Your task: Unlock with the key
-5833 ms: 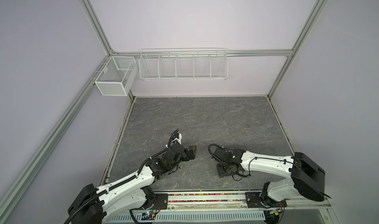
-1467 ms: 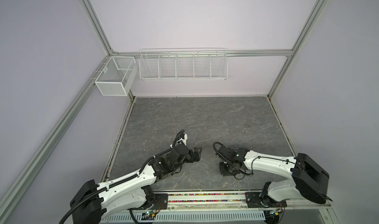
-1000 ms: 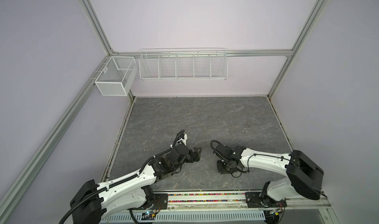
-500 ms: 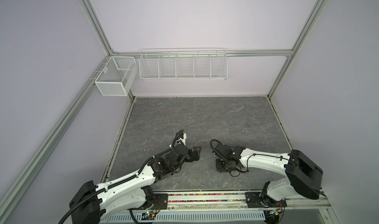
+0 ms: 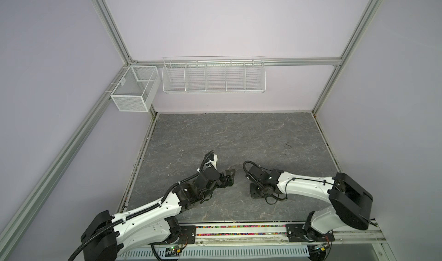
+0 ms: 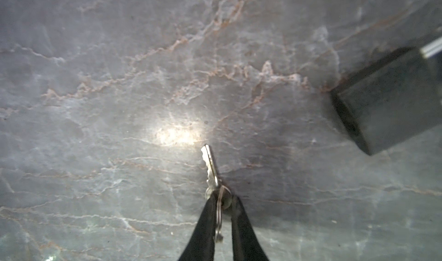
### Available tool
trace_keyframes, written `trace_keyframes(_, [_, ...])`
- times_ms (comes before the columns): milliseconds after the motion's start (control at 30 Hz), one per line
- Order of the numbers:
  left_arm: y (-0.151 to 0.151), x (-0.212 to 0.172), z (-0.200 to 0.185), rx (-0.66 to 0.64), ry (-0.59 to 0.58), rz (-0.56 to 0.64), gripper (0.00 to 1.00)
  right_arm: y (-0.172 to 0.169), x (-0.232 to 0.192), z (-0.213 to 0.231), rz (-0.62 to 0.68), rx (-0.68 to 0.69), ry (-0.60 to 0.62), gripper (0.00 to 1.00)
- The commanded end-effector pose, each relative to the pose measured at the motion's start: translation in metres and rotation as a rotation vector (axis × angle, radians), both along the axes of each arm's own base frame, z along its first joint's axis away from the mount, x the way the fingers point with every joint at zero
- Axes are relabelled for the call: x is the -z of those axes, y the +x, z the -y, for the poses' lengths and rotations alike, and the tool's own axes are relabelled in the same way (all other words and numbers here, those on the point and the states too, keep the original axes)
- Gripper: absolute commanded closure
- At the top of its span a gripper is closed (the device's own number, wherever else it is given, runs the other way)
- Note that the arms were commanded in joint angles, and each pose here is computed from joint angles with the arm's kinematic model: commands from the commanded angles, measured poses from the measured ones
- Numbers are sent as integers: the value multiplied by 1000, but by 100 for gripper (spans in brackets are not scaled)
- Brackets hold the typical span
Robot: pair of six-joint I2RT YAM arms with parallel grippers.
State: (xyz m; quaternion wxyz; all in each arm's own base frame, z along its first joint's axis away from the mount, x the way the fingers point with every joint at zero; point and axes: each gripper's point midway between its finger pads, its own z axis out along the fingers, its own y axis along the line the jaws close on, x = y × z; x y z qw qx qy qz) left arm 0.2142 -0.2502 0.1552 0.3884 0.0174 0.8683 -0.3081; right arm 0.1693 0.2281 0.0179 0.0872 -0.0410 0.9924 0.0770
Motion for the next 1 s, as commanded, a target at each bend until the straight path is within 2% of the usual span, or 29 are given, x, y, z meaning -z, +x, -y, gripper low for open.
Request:
trace_keyframes(0, [2,-4,1,-20,-26,4,1,0,5,8,7,12,-42,84])
trace_keyframes(267, [4,-13,2,-65,-119,-20,1,5,-4,6,53,-53,-32,87])
trace_keyframes(333, [4,-13,0,-91,-145,-38,1,8,-8,3,75,-83,-16,92])
trace_keyframes(667, [5,-34,-4,-173,-275,-97,1,26,-29,-3,214,-156,13,93])
trace_keyframes(833, [7,-61,9,-157,-414,-94,0,44,-70,-18,341,-189,95,93])
trace_keyframes(967, [12,-80,22,-138,-516,-76,4,58,-109,-29,469,-200,172,93])
